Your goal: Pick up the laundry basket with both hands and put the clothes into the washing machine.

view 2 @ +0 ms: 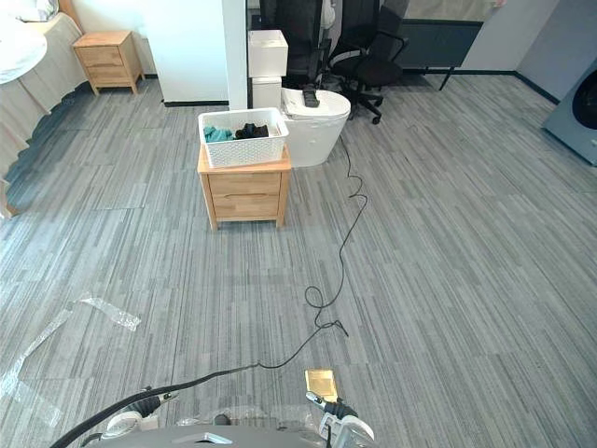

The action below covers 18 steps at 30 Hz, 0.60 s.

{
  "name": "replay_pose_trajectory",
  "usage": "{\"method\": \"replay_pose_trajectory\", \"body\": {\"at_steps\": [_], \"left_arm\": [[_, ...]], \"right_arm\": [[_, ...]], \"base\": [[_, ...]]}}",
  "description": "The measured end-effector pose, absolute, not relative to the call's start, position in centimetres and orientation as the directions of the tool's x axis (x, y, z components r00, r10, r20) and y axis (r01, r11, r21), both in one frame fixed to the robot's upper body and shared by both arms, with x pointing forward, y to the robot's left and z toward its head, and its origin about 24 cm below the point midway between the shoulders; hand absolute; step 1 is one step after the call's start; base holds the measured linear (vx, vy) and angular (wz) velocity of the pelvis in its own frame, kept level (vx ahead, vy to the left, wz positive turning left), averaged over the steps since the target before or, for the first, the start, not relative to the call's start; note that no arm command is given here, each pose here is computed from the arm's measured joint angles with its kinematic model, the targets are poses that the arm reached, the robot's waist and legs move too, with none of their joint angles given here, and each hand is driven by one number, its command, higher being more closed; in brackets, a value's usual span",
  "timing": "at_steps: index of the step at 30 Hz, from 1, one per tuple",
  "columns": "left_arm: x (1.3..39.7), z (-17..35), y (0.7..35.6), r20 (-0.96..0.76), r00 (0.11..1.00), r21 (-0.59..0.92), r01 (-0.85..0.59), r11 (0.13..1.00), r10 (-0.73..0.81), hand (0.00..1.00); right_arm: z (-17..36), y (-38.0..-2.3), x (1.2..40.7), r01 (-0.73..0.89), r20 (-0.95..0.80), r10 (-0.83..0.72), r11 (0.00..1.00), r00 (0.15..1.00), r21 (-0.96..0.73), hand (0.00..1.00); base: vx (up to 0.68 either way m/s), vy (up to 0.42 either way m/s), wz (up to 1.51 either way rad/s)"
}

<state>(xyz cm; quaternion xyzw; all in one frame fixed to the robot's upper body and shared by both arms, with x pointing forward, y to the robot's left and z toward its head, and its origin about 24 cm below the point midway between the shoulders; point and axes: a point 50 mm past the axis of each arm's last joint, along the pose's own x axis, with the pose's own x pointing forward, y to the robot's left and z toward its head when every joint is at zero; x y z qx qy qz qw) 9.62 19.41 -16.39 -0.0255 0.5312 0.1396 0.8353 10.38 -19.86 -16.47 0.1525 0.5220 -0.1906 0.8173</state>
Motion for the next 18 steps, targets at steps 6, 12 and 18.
{"method": "replay_pose_trajectory", "body": {"at_steps": [6, 12, 18], "left_arm": [[9.62, -16.4, 19.41, -0.895, 0.396, 0.105, -0.26, 0.96, 0.205, 0.0], [9.63, -16.41, 19.43, -0.896, 0.395, 0.105, -0.258, 0.96, 0.205, 0.0], [9.93, -16.36, 19.42, -0.894, 0.401, 0.108, -0.245, 0.963, 0.202, 0.0]], "right_arm": [[-16.48, -19.86, 10.36, 0.463, -0.912, -0.151, 0.885, 0.382, 0.047, 0.0], [-16.43, -19.82, 10.61, 0.458, -0.91, -0.149, 0.888, 0.387, 0.049, 0.0], [-16.36, -19.76, 10.92, 0.447, -0.908, -0.146, 0.893, 0.394, 0.051, 0.0]], "base": [[0.0, 0.0, 0.0], [0.0, 0.0, 0.0], [-0.01, 0.0, -0.02]]}}
